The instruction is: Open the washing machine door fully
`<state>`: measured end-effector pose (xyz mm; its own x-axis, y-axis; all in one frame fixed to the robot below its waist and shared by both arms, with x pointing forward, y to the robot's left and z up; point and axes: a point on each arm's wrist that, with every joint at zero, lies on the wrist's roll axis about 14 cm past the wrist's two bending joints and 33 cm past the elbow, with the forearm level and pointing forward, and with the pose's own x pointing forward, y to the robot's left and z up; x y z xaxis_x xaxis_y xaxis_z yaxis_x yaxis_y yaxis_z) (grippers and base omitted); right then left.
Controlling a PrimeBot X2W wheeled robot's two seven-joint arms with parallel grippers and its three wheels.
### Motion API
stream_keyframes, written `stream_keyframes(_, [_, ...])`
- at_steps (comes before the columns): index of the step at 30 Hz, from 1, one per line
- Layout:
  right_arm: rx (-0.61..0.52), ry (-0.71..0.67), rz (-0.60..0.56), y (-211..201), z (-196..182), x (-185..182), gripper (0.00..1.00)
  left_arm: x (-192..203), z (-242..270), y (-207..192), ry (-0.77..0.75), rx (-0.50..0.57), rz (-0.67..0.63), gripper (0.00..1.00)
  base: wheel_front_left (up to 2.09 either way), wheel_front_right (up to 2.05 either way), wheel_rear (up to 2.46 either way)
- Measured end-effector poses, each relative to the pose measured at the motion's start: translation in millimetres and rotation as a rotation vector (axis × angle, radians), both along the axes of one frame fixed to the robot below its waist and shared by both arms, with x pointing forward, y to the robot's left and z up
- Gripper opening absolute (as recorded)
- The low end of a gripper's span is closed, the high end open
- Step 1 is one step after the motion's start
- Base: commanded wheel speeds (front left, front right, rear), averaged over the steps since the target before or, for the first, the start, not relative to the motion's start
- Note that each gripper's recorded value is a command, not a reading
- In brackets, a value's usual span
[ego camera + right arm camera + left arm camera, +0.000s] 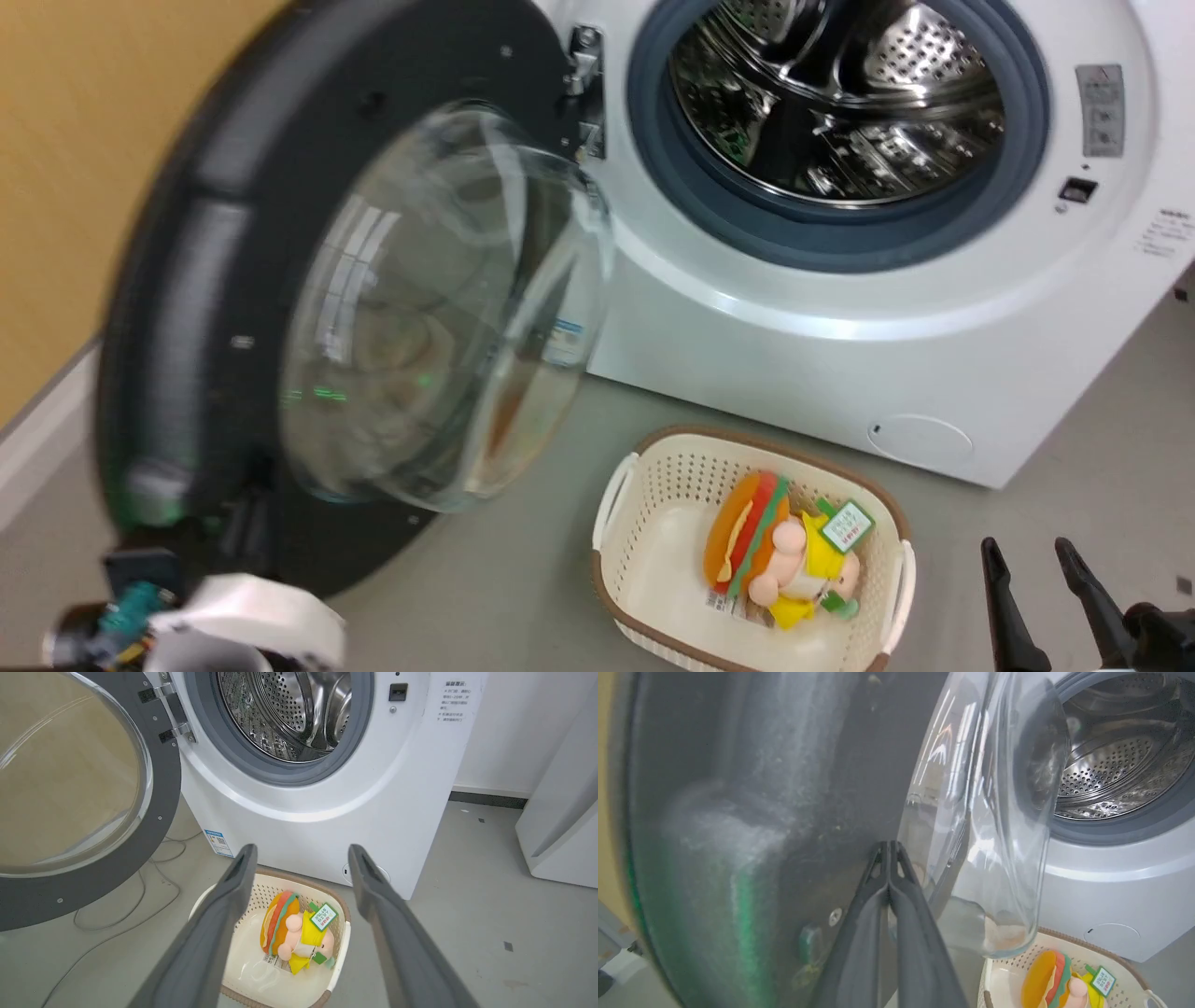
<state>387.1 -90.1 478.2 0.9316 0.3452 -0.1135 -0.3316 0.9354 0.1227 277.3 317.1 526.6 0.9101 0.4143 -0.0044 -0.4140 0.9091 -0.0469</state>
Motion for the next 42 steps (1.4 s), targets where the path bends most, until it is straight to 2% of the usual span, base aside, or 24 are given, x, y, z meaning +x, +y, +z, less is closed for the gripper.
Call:
stream_keyframes(11, [-0.012, 0.019, -0.050, -16, -6, 7, 1.00, 28, -2, 72, -0.006, -0.002, 0.126, 0.00, 0.00, 0.00, 0.00])
stream_keyframes(17, [-0.012, 0.027, -0.067, -21, -8, 10, 1.00, 28, -10, 120, 0.032, -0.002, 0.220, 0.00, 0.00, 0.00, 0.00])
stream_keyframes(27, [-0.014, 0.032, -0.088, -28, -10, 9, 1.00, 22, -18, 155, 0.058, -0.021, 0.304, 0.00, 0.00, 0.00, 0.00])
stream_keyframes(32, [-0.010, 0.026, -0.084, -27, -7, 6, 1.00, 21, -6, 152, 0.013, -0.006, 0.302, 0.00, 0.00, 0.00, 0.00])
stream_keyframes(36, [0.003, 0.006, -0.082, -25, 0, 1, 1.00, 19, -1, 131, -0.035, -0.002, 0.269, 0.00, 0.00, 0.00, 0.00])
stream_keyframes(42, [0.032, -0.040, -0.083, -25, 14, -13, 1.00, 1, -25, 39, -0.067, -0.061, 0.100, 0.00, 0.00, 0.00, 0.00])
